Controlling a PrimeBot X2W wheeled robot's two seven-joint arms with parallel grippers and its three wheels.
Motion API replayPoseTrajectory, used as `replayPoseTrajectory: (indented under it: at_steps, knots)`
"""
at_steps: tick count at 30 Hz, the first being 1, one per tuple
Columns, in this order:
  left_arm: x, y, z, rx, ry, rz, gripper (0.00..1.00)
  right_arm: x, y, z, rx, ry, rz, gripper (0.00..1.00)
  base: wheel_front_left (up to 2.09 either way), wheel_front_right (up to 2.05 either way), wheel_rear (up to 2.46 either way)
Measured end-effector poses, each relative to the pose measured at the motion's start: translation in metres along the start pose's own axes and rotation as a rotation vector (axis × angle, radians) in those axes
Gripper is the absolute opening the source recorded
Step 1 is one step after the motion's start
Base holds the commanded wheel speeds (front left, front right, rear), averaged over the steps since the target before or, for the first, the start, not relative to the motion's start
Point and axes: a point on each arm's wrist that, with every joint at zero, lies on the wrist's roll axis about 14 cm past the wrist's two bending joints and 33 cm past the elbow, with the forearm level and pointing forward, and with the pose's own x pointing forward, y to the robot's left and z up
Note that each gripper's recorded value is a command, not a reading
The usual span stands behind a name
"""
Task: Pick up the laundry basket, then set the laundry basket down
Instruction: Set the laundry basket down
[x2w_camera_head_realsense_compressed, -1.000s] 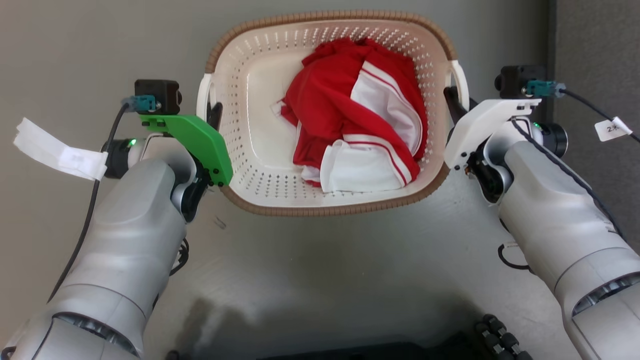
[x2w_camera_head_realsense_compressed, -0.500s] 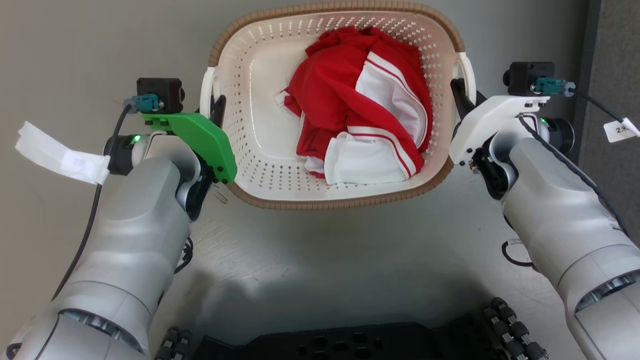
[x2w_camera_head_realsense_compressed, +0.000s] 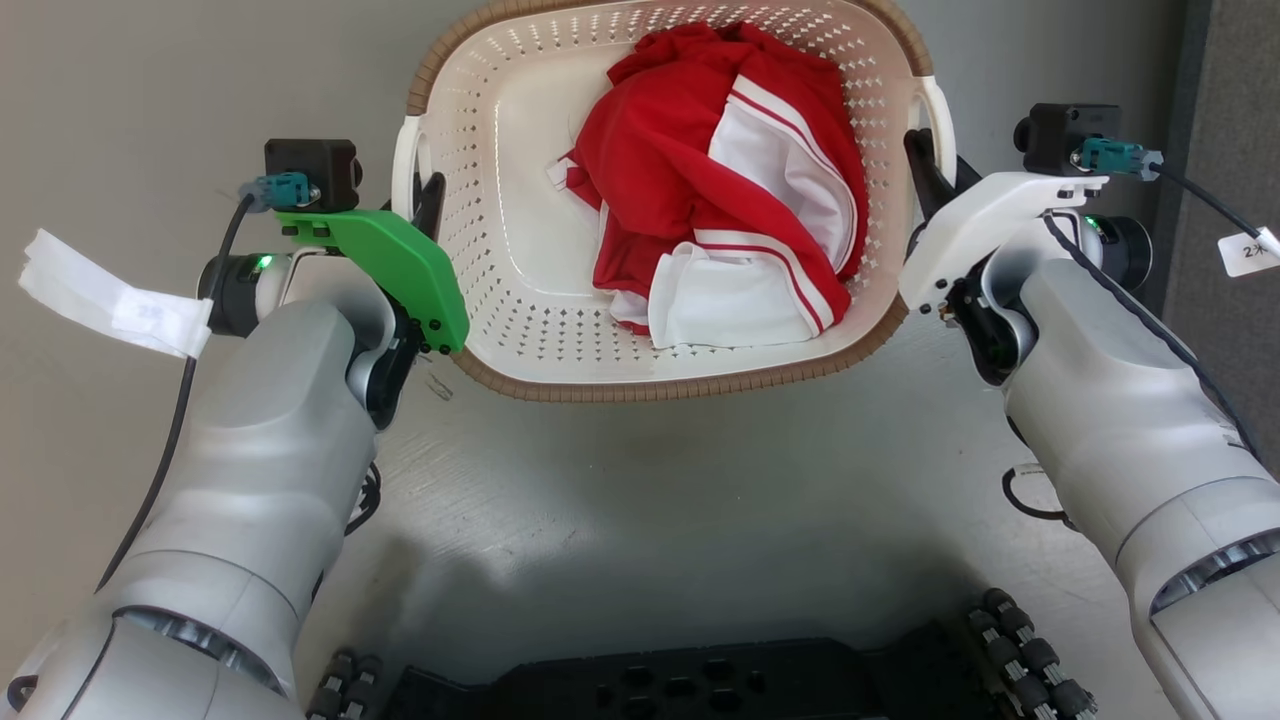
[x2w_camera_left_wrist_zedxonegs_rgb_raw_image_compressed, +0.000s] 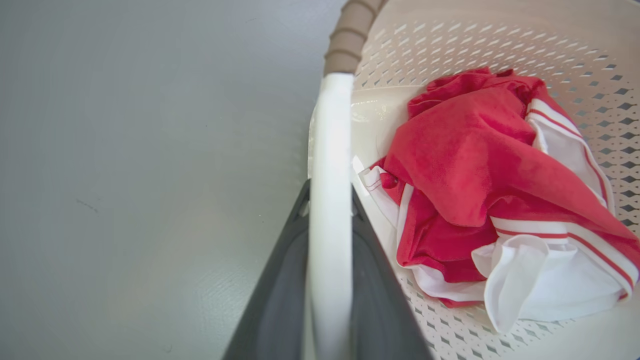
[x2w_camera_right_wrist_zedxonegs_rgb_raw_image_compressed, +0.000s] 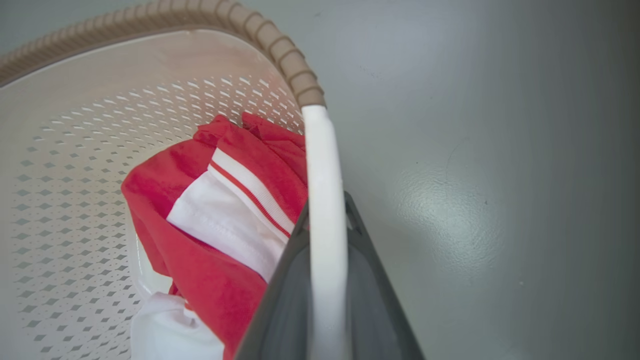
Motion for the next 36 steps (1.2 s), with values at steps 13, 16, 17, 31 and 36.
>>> replayPoseTrajectory:
  at_steps: [13, 16, 17, 31, 36]
  knots:
    - [0.0, -0.001, -0.003, 0.001, 0.022, -0.002, 0.44, -0.001, 0.003, 0.002, 0.002, -0.002, 0.012, 0.42, 0.0, 0.0, 0.0]
    - [-0.002, 0.0, -0.008, 0.007, 0.053, 0.0, 1.0, -0.002, 0.002, 0.003, -0.006, -0.001, 0.014, 1.0, 0.0, 0.0, 0.0]
    - [-0.003, 0.004, -0.007, 0.01, 0.049, 0.008, 1.0, -0.002, -0.001, 0.003, -0.011, 0.0, 0.008, 1.0, 0.0, 0.0, 0.0]
    - [-0.018, 0.002, 0.026, 0.021, -0.061, 0.02, 1.0, -0.019, 0.007, 0.018, -0.023, -0.039, 0.039, 1.0, 0.0, 0.0, 0.0]
    - [-0.028, -0.005, 0.042, 0.04, -0.12, 0.014, 1.0, -0.031, 0.012, 0.029, -0.026, -0.077, 0.053, 1.0, 0.0, 0.0, 0.0]
